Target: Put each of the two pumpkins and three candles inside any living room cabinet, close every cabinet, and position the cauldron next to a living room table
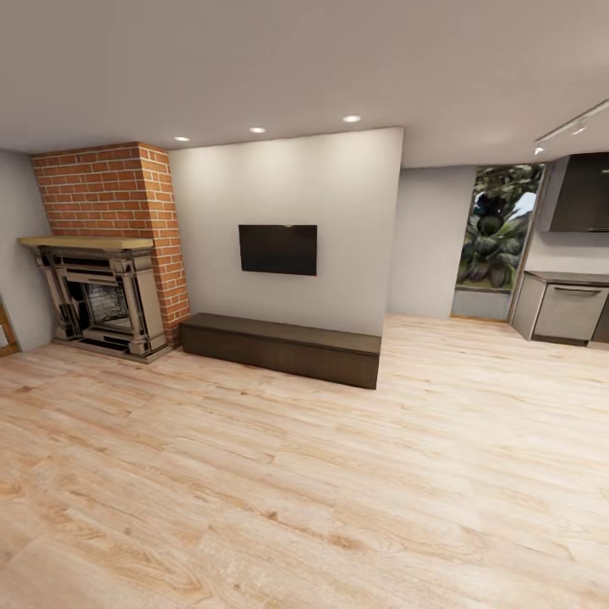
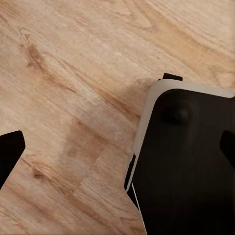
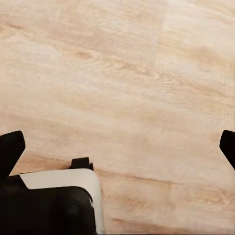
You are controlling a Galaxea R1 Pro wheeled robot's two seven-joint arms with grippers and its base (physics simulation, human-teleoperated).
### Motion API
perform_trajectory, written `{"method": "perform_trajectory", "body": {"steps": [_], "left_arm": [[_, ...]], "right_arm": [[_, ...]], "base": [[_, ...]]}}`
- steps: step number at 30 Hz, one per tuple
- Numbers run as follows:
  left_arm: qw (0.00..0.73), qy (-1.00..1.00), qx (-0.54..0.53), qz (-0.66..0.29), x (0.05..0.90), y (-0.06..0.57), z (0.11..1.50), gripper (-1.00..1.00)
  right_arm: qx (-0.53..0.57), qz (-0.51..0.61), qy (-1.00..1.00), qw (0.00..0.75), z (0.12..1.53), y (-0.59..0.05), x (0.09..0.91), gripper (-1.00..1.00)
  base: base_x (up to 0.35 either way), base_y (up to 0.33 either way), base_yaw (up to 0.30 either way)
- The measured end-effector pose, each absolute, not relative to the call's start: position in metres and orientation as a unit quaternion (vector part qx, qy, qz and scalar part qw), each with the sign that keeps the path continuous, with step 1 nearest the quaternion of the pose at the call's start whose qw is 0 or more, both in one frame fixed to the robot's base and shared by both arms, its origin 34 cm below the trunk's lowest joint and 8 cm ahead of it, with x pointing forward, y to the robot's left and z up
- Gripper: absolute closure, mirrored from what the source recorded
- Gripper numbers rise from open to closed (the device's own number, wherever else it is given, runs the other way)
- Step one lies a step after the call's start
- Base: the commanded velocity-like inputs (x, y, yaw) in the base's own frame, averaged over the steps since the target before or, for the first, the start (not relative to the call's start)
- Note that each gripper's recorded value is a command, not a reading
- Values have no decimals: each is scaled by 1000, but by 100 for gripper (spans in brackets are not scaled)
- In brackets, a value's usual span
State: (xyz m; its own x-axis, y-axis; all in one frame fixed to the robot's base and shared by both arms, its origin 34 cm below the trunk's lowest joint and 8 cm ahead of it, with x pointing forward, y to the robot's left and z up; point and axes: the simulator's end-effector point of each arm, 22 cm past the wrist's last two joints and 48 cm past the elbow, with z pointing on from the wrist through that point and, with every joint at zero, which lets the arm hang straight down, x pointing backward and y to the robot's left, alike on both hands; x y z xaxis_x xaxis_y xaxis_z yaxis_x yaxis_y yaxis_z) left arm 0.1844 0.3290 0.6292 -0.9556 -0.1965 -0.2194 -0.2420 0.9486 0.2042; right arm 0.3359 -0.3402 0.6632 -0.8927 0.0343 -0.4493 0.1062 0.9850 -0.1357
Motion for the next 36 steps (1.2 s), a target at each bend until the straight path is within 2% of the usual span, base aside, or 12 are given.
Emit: {"method": "perform_trajectory", "body": {"steps": [11, 17, 27, 36], "left_arm": [[97, 985, -110, 91, 186, 313, 627, -100], [99, 986, -109, 82, 187, 310, 626, -100], [96, 986, -107, 81, 186, 311, 626, -100], [95, 986, -107, 83, 185, 313, 626, -100]], "right_arm": [[14, -22, 978, 207, 653, -312, 315, -100], [15, 26, 988, 154, 644, -290, 291, -100], [29, -31, 992, 121, 639, -313, 273, -100], [23, -46, 991, 120, 639, -317, 273, -100]], "base": [[0, 0, 0], [0, 0, 0], [0, 0, 0], [0, 0, 0]]}}
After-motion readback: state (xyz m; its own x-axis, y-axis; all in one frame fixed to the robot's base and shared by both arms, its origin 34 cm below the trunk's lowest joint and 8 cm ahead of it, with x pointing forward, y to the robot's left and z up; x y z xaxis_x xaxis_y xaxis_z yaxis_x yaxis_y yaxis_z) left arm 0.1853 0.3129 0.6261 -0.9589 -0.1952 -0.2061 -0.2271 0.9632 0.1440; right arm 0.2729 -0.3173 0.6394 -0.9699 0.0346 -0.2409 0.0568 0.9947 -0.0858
